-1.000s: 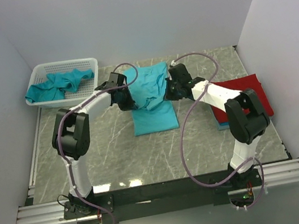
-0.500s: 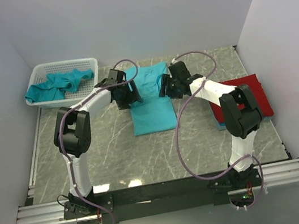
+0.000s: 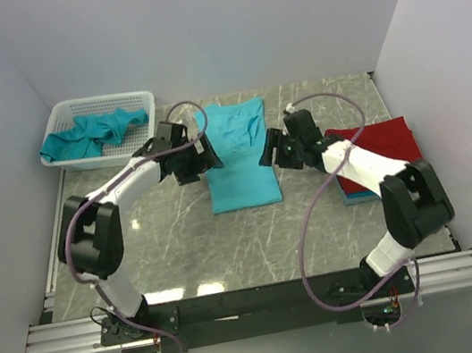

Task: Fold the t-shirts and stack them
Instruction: Fold the tshirt

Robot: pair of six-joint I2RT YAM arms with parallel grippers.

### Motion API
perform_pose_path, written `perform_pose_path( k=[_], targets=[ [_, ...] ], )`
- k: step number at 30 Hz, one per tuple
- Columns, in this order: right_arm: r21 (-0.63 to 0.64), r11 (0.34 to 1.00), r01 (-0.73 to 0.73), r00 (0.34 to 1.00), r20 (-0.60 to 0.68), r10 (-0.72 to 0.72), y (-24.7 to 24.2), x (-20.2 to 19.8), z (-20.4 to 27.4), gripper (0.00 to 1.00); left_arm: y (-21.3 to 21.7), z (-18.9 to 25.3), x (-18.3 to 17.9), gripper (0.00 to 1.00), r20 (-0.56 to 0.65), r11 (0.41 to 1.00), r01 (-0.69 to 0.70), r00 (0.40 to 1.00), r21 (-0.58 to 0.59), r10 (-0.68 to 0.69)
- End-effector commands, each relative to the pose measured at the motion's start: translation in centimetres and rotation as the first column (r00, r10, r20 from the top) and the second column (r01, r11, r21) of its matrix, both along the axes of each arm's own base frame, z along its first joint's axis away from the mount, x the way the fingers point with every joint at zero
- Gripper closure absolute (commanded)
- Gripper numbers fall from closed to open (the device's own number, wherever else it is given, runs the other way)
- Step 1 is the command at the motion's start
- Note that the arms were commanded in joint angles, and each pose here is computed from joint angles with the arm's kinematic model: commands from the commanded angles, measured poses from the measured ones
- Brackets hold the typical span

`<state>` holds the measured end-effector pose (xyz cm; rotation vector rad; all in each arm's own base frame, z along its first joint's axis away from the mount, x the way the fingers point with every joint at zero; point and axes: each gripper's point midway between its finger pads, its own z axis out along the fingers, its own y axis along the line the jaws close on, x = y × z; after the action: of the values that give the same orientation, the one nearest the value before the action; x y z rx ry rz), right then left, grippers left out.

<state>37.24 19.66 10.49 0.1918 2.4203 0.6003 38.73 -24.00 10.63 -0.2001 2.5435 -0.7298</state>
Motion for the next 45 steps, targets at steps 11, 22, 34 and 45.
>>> perform_pose_path(
  k=[11,22,34,45],
  targets=[
    [0.061,0.998,-0.014,1.0,-0.015,0.015,-1.4,-7.0,-2.3,0.11,0.0,-3.5,-8.6,0.01,-0.072,1.0,-0.01,0.997,-0.024,0.009],
    [0.064,0.997,-0.043,0.996,-0.081,0.048,-0.7,-8.0,-4.9,0.16,0.3,-6.4,-9.4,0.19,-0.121,1.0,-0.013,0.993,0.011,0.014],
    [0.047,0.999,-0.023,0.99,-0.136,0.029,-0.6,-7.6,-7.0,0.37,0.9,-9.4,-9.3,0.73,-0.182,0.996,-0.027,0.982,0.08,0.041],
    [0.035,0.999,-0.016,0.983,-0.181,0.022,-0.7,-7.9,-8.8,0.74,1.0,-10.4,-9.8,0.99,-0.206,0.995,-0.028,0.977,0.092,0.047]
  ],
)
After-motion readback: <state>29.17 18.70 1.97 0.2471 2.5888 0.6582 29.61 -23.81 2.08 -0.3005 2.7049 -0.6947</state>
